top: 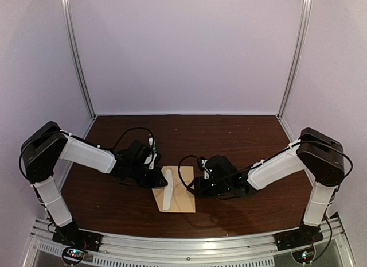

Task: Place the letter into the envelope and seal it
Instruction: Place the letter in the envelope.

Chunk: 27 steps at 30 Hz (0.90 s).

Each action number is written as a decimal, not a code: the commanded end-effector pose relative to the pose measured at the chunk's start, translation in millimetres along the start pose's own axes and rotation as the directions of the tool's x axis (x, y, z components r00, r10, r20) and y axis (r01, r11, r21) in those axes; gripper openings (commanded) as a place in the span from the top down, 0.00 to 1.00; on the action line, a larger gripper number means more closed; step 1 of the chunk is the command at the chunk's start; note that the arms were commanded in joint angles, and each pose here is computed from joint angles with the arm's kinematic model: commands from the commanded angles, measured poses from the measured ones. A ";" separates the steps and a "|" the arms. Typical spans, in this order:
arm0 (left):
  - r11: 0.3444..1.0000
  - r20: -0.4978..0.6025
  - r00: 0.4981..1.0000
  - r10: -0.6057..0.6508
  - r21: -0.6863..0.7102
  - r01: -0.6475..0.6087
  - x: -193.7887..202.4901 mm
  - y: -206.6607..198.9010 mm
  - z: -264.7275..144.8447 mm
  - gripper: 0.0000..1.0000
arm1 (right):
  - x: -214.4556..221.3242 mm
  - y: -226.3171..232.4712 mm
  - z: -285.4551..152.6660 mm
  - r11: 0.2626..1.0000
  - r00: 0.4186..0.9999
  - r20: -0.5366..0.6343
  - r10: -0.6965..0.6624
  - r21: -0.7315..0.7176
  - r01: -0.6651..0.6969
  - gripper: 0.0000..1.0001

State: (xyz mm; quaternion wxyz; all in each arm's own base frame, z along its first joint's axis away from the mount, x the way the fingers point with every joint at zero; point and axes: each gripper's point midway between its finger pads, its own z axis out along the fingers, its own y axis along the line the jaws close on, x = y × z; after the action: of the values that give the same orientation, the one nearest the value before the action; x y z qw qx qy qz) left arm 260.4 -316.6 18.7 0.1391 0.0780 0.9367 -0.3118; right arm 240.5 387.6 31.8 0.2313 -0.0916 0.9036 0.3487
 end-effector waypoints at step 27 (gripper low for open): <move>0.995 0.074 0.996 0.039 0.086 -0.046 -0.9 -33.0 -39.5 0.71 | -7.5 22.9 -37.9 0.999 1.000 -0.002 -0.025 -0.037 0.025 0.51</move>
State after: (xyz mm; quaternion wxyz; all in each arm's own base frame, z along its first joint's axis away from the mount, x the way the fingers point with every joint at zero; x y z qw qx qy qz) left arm 254.8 -322.6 58.5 0.1705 0.0898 0.9171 -0.3491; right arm 237.5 385.7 50.5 0.2285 -0.0988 0.9033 0.3494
